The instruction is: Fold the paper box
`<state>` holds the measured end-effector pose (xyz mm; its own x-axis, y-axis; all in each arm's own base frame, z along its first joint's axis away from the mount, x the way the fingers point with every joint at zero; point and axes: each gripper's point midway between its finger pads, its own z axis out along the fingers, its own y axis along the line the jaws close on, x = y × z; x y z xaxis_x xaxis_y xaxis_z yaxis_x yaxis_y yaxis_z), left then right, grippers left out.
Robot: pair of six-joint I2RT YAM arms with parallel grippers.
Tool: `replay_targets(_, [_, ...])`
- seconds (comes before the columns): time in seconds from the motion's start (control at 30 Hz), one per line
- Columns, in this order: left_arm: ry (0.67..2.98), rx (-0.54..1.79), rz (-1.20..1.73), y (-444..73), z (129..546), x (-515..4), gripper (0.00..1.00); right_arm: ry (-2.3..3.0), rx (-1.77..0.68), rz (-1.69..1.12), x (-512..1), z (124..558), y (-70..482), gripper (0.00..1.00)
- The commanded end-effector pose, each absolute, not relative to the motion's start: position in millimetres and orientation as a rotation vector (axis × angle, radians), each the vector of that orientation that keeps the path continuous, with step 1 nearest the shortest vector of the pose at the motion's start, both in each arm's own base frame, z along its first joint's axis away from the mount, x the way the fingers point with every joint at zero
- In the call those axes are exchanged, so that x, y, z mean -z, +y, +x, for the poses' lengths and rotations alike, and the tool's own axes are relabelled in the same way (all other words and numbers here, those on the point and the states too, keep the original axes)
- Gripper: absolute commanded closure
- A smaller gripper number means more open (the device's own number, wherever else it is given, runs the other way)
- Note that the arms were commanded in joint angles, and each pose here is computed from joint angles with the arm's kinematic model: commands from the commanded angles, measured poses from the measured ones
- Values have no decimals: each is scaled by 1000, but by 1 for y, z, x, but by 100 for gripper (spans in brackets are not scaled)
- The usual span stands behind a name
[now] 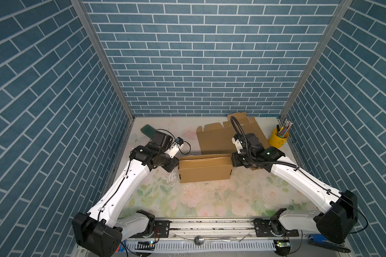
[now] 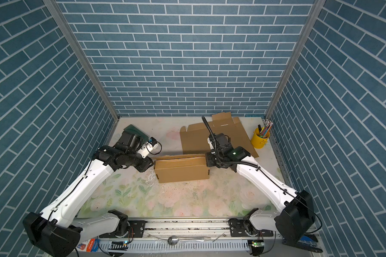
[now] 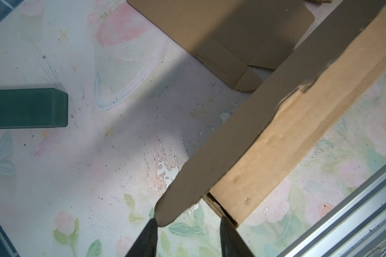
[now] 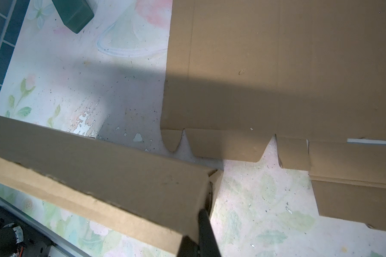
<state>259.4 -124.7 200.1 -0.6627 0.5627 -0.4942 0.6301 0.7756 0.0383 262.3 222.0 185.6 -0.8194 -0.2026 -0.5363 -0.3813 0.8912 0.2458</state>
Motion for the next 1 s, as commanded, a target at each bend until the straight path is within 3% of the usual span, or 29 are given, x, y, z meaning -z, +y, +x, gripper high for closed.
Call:
replay_targets(0.0, [2434,140,899,-122,271,-215,52,2690,-388,-399,-154,239,204,100])
replay_targets(0.2, [2401,134,952,-125,275,-224,44,2691,-386,-403,-154,239,205,100])
replay_targets(0.47, [2442,166,997,-133,286,-208,47,2693,-385,-402,-154,239,204,100])
replay_targets(0.97, [2566,246,934,-133,279,-201,83,2686,-387,-400,-156,239,205,100])
